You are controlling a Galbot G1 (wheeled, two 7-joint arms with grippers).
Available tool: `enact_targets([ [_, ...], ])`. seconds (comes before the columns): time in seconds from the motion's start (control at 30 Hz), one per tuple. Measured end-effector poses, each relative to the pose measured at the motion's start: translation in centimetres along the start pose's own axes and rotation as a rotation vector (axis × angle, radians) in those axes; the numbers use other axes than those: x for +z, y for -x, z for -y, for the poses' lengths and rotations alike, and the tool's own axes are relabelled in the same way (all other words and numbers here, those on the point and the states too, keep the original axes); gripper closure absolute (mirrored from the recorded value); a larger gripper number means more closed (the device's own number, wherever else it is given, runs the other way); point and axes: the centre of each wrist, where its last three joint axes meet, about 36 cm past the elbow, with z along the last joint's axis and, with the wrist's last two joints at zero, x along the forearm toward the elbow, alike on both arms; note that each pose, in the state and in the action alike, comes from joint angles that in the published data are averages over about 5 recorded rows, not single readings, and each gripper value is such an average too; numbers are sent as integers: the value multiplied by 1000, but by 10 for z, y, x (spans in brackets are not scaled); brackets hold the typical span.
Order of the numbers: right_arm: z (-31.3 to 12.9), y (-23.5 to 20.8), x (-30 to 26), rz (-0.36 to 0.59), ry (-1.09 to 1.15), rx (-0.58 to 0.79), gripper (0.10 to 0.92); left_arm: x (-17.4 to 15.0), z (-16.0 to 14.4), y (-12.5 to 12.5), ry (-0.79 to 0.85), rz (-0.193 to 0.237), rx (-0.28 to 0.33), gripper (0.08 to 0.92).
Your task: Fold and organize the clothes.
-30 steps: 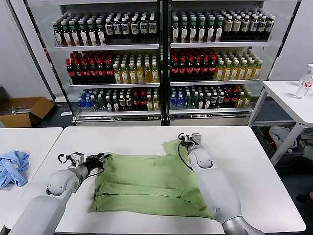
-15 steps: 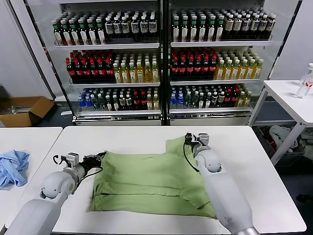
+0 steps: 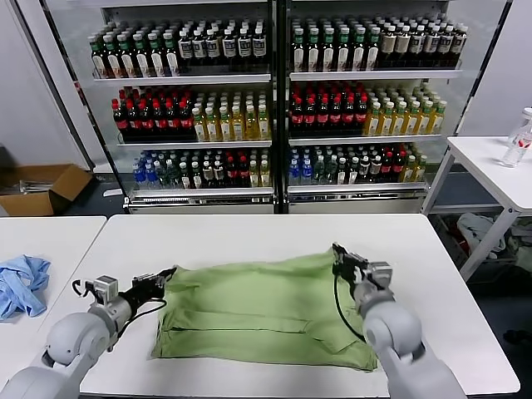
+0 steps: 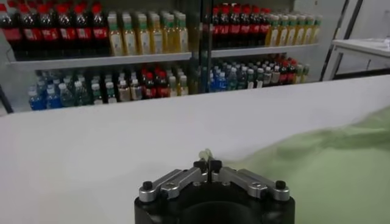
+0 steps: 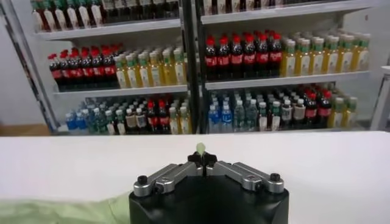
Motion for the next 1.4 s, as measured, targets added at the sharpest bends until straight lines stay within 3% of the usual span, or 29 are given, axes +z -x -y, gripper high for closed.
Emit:
enact_targets([
  [0.47,-2,-83,21,-53,-37,40,916,13,3,-29,0,-44,43,917],
  [0.83,-5,-111,42,-130,-77,76,907,19,8,-45,45,-118,76,912],
  [0.97,-6,-118,46,-145,-83,80,825,19,11,-45,73,-122,65,847],
  [1.17,-9,-132,38,-120,-97,90,661,17,21,-48,98,-83,16,674],
  [1.4,-16,-142,31,-80,-111,92,444,30,55,-54,76,-48,-66,475],
])
